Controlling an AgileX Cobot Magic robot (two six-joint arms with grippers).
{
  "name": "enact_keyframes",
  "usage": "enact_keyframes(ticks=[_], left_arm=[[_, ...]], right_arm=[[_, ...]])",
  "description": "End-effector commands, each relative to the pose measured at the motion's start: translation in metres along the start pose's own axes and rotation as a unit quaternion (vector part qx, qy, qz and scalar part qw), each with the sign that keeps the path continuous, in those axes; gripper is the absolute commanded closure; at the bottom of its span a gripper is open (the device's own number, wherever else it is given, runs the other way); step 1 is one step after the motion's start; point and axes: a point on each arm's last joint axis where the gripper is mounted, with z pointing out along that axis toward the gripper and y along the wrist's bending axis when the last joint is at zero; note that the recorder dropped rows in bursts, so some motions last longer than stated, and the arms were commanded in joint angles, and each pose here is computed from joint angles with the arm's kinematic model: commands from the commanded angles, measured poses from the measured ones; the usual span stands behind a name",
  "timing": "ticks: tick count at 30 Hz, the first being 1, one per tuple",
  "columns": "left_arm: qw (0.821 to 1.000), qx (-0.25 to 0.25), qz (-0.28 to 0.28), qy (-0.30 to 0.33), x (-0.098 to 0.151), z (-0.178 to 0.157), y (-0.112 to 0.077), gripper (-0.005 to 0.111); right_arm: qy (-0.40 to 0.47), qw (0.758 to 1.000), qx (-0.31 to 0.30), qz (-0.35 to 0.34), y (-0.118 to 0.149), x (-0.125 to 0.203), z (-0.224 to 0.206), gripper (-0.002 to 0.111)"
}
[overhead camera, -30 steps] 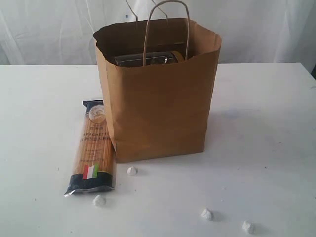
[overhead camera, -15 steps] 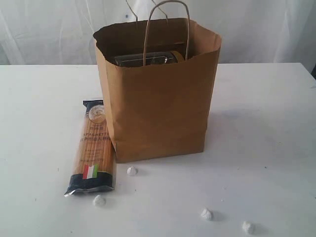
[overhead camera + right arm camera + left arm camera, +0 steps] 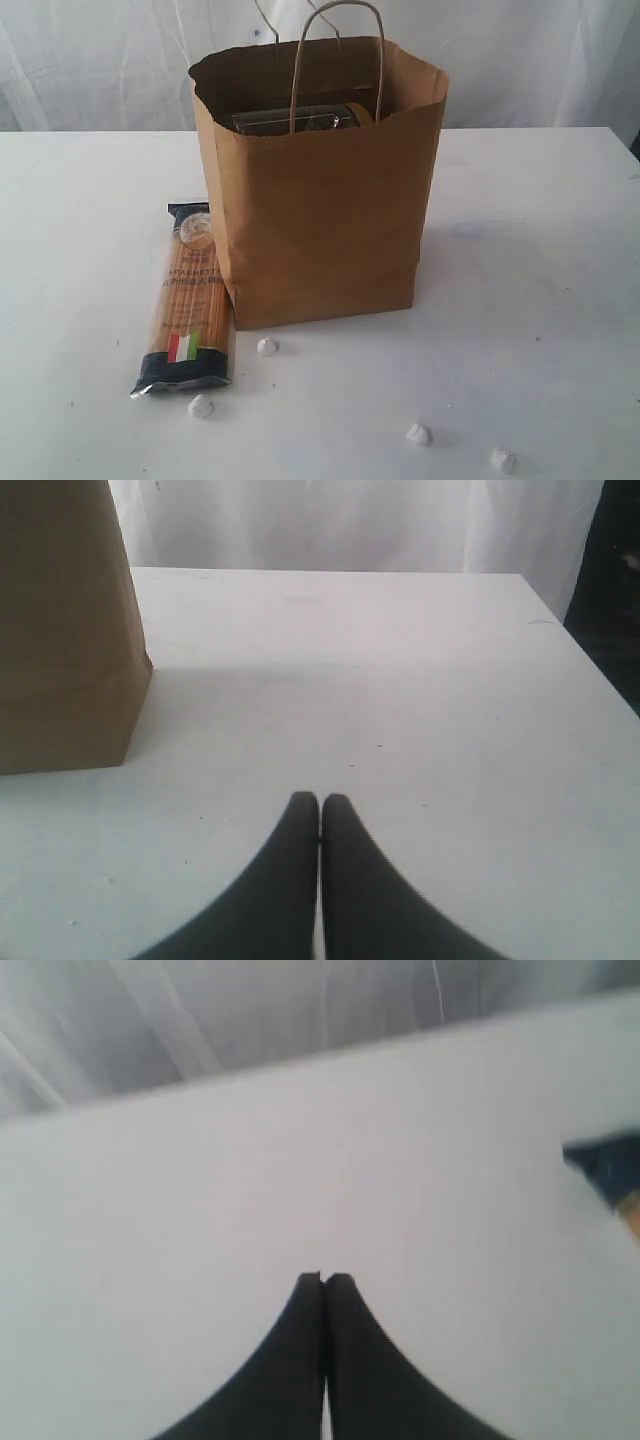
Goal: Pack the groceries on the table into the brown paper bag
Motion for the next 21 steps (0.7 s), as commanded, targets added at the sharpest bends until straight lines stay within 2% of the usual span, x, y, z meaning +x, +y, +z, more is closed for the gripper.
enact_keyframes(ticks=[1,3,7,10,12,14,15,16,18,19,21], left_arm=[[0.99,0.036,0.004,0.135,0.042,0.041,-0.012,0.107],[0.988,0.034,-0.03,0.15,0.048,0.046,-0.013,0.107],[0.984,0.018,-0.131,0.117,0.038,0.045,-0.011,0.107],[0.984,0.031,-0.146,0.098,0.03,0.044,-0.012,0.107],[0.986,0.056,-0.147,0.063,0.023,0.045,-0.016,0.107],[0.983,0.108,-0.149,0.011,0.013,0.044,-0.024,0.107],[0.976,0.157,-0.146,-0.028,0.005,0.043,-0.032,0.107],[0.964,0.22,-0.133,-0.074,-0.004,0.039,-0.041,0.107],[0.918,0.35,-0.072,-0.173,-0.022,0.028,-0.064,0.107],[0.896,0.394,-0.04,-0.202,-0.027,0.023,-0.075,0.107],[0.874,0.438,-0.006,-0.208,-0.033,0.019,-0.096,0.107]], right_arm=[[-0.003,1.0,-0.001,-0.004,0.0,0.0,0.0,0.108],[-0.003,1.0,-0.001,-0.004,0.0,0.0,0.0,0.108],[-0.003,1.0,-0.001,-0.004,0.0,0.0,0.0,0.108],[-0.003,1.0,-0.001,-0.004,0.0,0.0,0.0,0.108],[-0.003,1.0,-0.001,-0.004,0.0,0.0,0.0,0.108],[-0.003,1.0,-0.001,-0.004,0.0,0.0,0.0,0.108],[-0.003,1.0,-0.001,-0.004,0.0,0.0,0.0,0.108],[-0.003,1.0,-0.001,-0.004,0.0,0.0,0.0,0.108],[-0.003,1.0,-0.001,-0.004,0.0,0.0,0.0,0.108],[-0.003,1.0,-0.001,-0.004,0.0,0.0,0.0,0.108],[-0.003,1.0,-0.001,-0.004,0.0,0.0,0.0,0.108]])
